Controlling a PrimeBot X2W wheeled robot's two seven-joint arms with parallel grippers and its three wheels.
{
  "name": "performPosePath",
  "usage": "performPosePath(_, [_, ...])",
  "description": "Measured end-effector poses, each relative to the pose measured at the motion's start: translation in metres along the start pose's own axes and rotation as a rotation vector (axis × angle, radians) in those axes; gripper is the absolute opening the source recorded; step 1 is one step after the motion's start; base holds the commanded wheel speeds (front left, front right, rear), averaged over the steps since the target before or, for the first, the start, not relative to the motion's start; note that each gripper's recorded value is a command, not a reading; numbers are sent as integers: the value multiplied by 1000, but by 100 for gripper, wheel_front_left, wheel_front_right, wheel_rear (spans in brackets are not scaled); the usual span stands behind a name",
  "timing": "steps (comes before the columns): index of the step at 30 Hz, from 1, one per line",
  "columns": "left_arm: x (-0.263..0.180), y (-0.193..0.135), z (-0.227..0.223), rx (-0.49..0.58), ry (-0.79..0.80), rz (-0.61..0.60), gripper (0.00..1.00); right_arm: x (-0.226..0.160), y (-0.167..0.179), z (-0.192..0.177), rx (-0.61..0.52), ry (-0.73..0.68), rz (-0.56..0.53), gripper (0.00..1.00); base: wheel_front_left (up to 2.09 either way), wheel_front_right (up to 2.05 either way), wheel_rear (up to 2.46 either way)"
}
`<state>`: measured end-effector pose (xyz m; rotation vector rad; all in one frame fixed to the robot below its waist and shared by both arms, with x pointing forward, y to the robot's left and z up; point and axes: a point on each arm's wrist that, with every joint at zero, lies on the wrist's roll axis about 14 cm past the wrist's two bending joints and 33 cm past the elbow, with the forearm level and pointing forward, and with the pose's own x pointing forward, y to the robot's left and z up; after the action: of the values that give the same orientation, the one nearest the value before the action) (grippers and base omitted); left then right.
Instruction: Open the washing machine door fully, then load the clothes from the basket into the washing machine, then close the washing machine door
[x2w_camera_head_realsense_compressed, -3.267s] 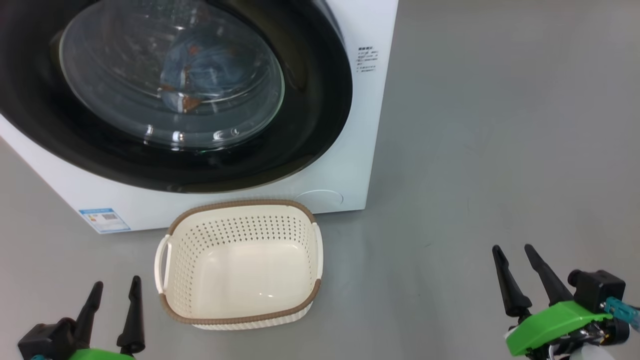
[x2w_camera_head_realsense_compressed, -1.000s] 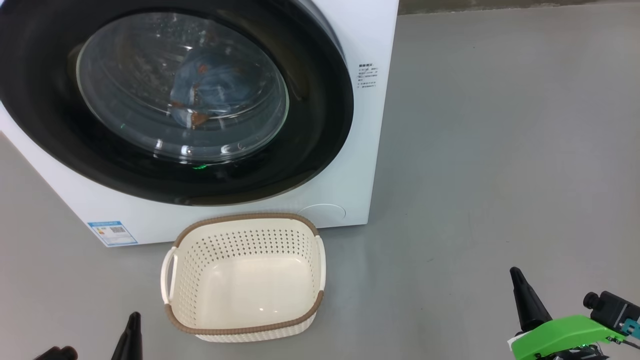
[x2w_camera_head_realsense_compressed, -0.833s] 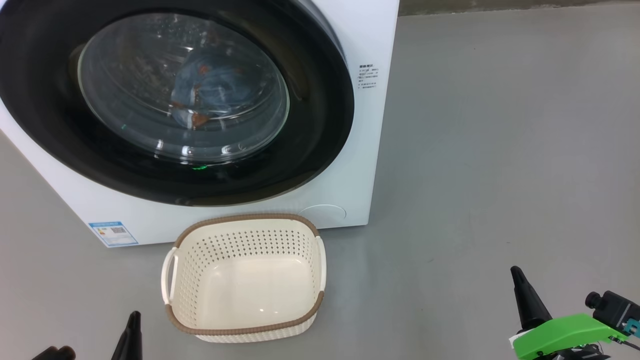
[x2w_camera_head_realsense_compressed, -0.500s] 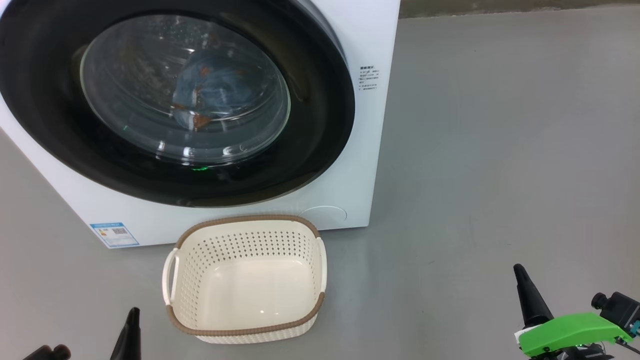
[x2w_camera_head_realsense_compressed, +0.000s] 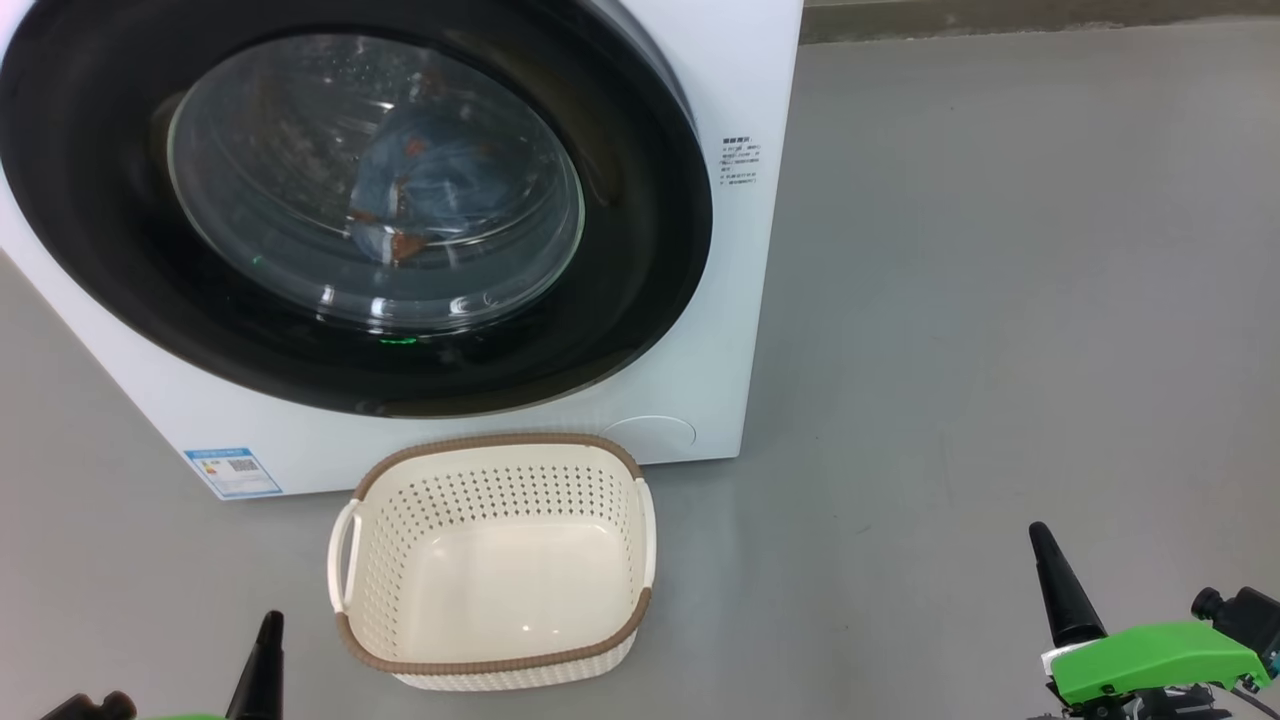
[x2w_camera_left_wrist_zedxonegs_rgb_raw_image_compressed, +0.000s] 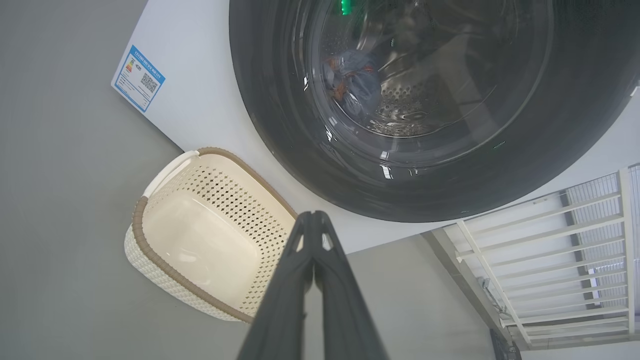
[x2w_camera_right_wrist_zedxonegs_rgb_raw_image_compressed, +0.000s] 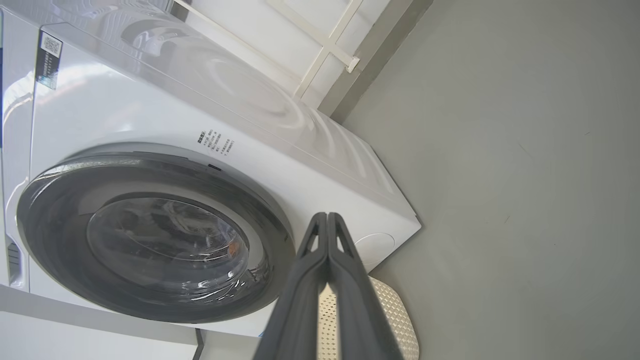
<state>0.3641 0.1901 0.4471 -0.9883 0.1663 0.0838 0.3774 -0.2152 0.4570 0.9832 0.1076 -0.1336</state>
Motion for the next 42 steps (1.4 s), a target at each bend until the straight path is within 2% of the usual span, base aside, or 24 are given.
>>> performPosePath(42, [5,-20,10,-433,-7,-57,0,1,24,9,427,1,69,0,0,0,0])
